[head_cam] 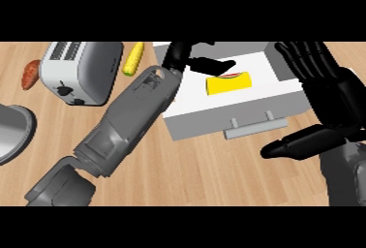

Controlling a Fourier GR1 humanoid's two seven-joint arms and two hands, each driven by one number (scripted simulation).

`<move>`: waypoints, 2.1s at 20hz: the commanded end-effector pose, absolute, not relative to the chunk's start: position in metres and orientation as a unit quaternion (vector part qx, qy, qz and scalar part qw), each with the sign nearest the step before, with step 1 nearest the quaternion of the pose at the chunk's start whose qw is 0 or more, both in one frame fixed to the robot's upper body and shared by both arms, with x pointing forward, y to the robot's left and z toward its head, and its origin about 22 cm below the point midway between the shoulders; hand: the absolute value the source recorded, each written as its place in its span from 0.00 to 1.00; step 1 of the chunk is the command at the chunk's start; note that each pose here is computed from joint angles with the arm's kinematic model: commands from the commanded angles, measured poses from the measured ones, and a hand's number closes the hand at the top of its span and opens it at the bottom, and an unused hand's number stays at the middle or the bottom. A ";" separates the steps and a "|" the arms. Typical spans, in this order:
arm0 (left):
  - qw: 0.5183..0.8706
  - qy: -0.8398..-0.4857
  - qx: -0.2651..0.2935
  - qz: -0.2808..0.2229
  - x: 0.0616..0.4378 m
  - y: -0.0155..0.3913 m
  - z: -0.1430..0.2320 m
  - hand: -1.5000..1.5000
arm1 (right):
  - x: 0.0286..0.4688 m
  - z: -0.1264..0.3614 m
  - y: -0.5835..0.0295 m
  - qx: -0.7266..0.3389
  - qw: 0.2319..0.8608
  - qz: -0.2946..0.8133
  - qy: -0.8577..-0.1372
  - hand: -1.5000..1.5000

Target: Pick up the cup, place it into the drawer and close the drawer

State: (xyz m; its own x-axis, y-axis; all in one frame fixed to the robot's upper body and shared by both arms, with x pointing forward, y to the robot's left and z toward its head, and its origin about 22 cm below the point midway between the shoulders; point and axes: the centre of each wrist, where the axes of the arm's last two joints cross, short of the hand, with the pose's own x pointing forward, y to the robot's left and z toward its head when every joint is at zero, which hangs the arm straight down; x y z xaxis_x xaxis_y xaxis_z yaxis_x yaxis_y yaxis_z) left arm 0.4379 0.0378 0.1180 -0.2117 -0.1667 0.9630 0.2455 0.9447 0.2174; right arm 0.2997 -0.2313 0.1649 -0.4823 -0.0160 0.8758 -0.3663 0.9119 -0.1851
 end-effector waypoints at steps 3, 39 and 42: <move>0.598 -0.788 -0.101 -0.108 0.435 0.036 0.123 0.00 | 0.302 0.167 -0.207 0.225 0.470 0.258 -0.813 1.00; 0.557 -0.815 -0.156 0.035 0.427 0.117 0.078 0.00 | 0.372 -0.013 -0.243 -0.074 0.600 0.501 -0.619 1.00; 0.563 -0.810 -0.158 0.040 0.424 0.128 0.075 0.00 | 0.402 0.019 -0.241 -0.098 0.592 0.469 -0.647 1.00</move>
State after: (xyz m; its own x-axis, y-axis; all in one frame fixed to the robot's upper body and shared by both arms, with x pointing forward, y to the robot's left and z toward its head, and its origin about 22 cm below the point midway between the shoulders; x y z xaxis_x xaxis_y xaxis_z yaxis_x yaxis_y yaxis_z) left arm 0.4269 0.1175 0.0756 -0.3217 0.2889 0.9017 0.2089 0.9505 -0.2301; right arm 0.3804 -0.2326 0.0053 -0.2823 0.7046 0.6511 -0.4998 0.4713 -0.7267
